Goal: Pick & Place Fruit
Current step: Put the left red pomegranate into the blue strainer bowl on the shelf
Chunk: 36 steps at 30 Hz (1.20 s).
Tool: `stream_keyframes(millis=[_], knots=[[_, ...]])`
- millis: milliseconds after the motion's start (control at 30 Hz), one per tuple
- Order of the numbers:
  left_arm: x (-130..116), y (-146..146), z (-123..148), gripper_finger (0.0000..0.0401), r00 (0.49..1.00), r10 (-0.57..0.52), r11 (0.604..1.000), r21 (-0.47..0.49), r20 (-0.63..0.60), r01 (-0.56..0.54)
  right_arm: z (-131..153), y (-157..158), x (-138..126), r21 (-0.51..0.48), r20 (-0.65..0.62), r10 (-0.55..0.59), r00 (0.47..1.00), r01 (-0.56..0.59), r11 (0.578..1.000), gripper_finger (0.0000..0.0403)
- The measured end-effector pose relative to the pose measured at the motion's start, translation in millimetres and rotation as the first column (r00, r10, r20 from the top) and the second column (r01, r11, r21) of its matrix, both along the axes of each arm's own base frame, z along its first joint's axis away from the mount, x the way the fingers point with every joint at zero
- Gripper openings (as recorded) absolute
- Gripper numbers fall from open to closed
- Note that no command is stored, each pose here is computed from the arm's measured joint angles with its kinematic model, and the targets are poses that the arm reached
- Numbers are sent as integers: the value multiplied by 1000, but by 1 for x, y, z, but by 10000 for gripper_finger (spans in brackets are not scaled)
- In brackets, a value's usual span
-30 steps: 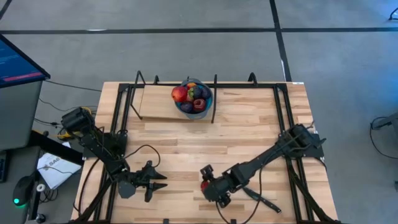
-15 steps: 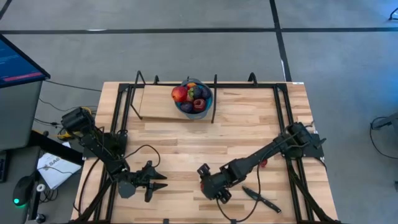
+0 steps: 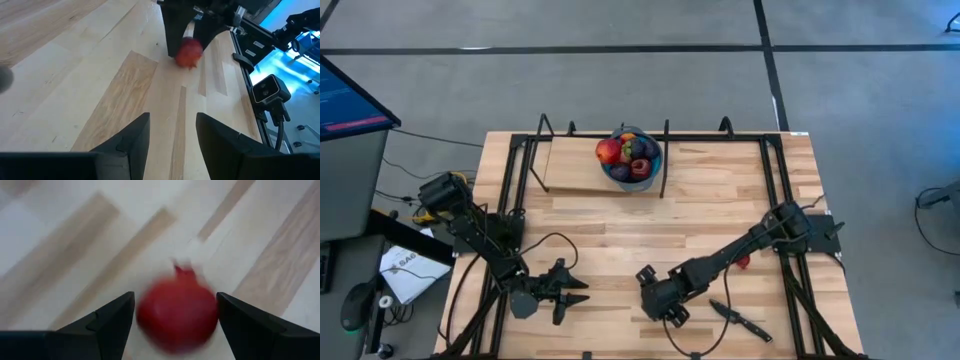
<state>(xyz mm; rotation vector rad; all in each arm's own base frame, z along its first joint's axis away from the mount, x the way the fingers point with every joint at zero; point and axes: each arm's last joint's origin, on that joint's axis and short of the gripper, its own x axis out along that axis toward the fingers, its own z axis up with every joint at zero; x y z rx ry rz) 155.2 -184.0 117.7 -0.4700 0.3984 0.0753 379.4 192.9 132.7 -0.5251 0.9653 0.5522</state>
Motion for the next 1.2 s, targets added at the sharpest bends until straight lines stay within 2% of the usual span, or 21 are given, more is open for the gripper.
stream_keyframes(millis=[167, 467, 667, 800, 900, 1000, 1100, 1200], knots=[[0, 0, 0, 153, 1000, -1, 1000, 0, 1, 1, -2, 0, -1, 15, -18, -39, 999, 39, 999, 267], [0, 0, 0, 153, 1000, 0, 1000, -4, 3, 0, -1, -1, 1, 65, -28, -118, 993, 120, 991, 207], [0, 0, 1, 153, 1000, 0, 1000, -6, 4, 0, 0, 0, 4, 125, -29, -193, 981, 195, 973, 212], [1, -1, 2, 153, 1000, -8, 1000, 0, 14, 8, 3, 3, 7, 209, -20, -275, 961, 273, 939, 207], [7, -10, 13, 153, 997, -61, 995, 81, 52, 56, 3, 8, 9, 323, 45, -318, 947, 287, 902, 196], [17, -25, 34, 153, 982, -150, 965, 232, 111, 121, -5, 9, 7, 469, 103, -381, 919, 293, 833, 191], [28, -40, 57, 154, 958, -247, 888, 430, 147, 163, -3, 6, 9, 629, 174, -446, 878, 249, 736, 196], [37, -50, 79, 165, 929, -336, 782, 596, 156, 183, 2, -1, 10, 725, 227, -495, 839, 193, 661, 205]])
